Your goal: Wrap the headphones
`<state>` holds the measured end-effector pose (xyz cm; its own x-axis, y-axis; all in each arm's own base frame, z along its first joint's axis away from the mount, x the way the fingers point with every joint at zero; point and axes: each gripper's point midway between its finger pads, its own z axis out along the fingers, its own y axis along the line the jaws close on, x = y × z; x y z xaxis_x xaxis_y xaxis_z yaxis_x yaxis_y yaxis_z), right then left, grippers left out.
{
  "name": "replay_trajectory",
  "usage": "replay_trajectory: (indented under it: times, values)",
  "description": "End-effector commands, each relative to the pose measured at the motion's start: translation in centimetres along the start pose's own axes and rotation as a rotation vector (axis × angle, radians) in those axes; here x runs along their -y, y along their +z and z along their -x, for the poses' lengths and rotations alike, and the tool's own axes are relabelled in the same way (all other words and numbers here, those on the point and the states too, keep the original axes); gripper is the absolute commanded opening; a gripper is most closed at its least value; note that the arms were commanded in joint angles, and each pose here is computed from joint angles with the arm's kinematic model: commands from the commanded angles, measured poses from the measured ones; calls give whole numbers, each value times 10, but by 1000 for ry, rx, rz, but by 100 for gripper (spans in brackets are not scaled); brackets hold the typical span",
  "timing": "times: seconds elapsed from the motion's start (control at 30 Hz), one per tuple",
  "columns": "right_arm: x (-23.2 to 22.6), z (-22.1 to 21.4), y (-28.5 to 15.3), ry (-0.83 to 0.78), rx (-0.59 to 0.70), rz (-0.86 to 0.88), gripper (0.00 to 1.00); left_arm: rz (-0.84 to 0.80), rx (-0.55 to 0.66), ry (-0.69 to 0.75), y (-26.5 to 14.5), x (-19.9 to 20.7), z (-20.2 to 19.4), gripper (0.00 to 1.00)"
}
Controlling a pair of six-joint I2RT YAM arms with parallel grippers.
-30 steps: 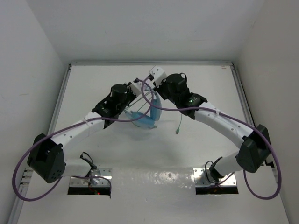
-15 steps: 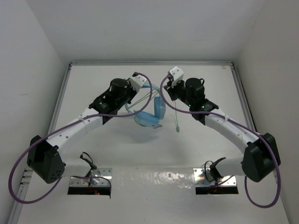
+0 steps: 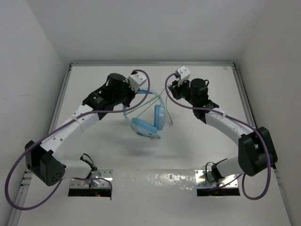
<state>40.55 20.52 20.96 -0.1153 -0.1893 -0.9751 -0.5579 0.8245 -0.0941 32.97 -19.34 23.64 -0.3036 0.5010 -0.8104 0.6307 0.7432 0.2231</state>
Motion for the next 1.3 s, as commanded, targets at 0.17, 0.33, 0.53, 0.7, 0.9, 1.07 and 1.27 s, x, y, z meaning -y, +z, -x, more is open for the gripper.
replay_trajectory:
  times: [0.17, 0.33, 0.53, 0.7, 0.9, 1.07, 1.27]
  values:
    - [-33, -56, 10, 218, 54, 133, 21, -115, 96, -70, -31, 17, 37, 0]
    - [-44, -76, 10, 279, 53, 172, 38, -108, 103, -90, -31, 15, 42, 0]
    - [-54, -109, -2, 243, -19, 202, 55, -88, 104, -122, -35, 10, 55, 0]
    - [-39, -139, 9, 91, -168, 172, 67, -85, 129, -126, -42, 7, 66, 0]
    - [-32, -176, -3, -224, -376, 300, 67, -87, 130, -129, -44, 7, 68, 0]
    - [-50, -177, -7, -163, -369, 381, 61, -95, 133, -136, -41, 9, 67, 0]
    - [-48, -172, -3, -50, -316, 303, 50, -108, 145, -203, -43, 12, 72, 0]
